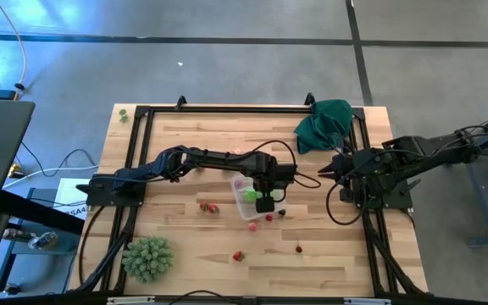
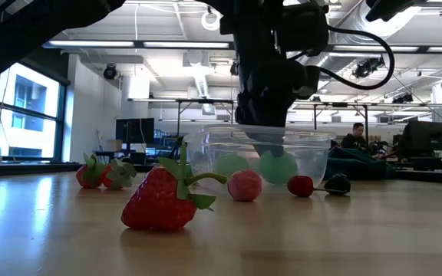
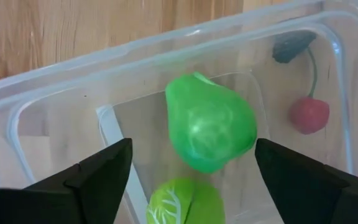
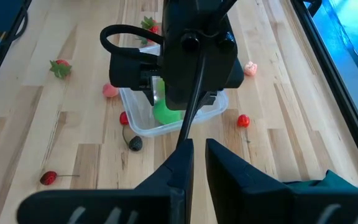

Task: Pick and placing Produce into tupperware
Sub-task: Put the green peas into the transparent container

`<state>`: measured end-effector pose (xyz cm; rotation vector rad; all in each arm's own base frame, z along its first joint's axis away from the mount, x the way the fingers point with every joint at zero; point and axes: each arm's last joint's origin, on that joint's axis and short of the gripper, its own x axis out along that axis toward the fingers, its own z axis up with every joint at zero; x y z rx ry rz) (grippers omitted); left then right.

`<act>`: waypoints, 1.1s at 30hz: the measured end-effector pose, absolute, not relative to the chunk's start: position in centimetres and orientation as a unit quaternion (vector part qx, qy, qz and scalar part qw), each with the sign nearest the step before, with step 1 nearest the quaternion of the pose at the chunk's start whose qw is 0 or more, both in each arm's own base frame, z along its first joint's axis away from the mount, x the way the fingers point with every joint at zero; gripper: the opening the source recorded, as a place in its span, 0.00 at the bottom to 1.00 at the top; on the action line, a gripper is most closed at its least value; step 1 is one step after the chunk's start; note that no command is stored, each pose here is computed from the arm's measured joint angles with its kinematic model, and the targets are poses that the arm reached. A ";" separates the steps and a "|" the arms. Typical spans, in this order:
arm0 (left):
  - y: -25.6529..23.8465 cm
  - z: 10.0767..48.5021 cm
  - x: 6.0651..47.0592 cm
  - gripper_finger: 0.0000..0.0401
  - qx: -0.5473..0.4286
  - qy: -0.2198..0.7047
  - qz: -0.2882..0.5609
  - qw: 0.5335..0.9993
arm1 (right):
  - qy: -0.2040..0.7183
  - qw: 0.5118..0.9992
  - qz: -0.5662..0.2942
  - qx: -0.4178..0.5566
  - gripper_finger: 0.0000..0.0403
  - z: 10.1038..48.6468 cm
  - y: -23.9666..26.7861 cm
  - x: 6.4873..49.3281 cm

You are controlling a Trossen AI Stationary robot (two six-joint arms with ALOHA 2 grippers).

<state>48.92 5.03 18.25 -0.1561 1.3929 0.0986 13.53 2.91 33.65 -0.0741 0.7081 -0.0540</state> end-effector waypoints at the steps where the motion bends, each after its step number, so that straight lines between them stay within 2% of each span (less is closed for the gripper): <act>1: 5.0 18.3 48.9 0.83 -0.070 0.641 0.044 0.763 | 0.346 0.937 -0.026 -0.036 0.08 33.7 2.9 13.5; 11: 5.0 19.2 48.3 0.80 -0.068 0.649 0.047 0.756 | 0.346 0.937 -0.027 -0.036 0.08 33.7 2.9 13.5; 20: 6.3 22.6 47.4 0.79 -0.081 0.654 0.058 0.750 | 0.346 0.937 -0.027 -0.036 0.08 33.7 2.9 13.5; 33: 14.1 28.3 41.7 0.77 -0.165 0.666 0.129 0.716 | 0.346 0.937 -0.026 -0.036 0.08 33.7 2.9 13.5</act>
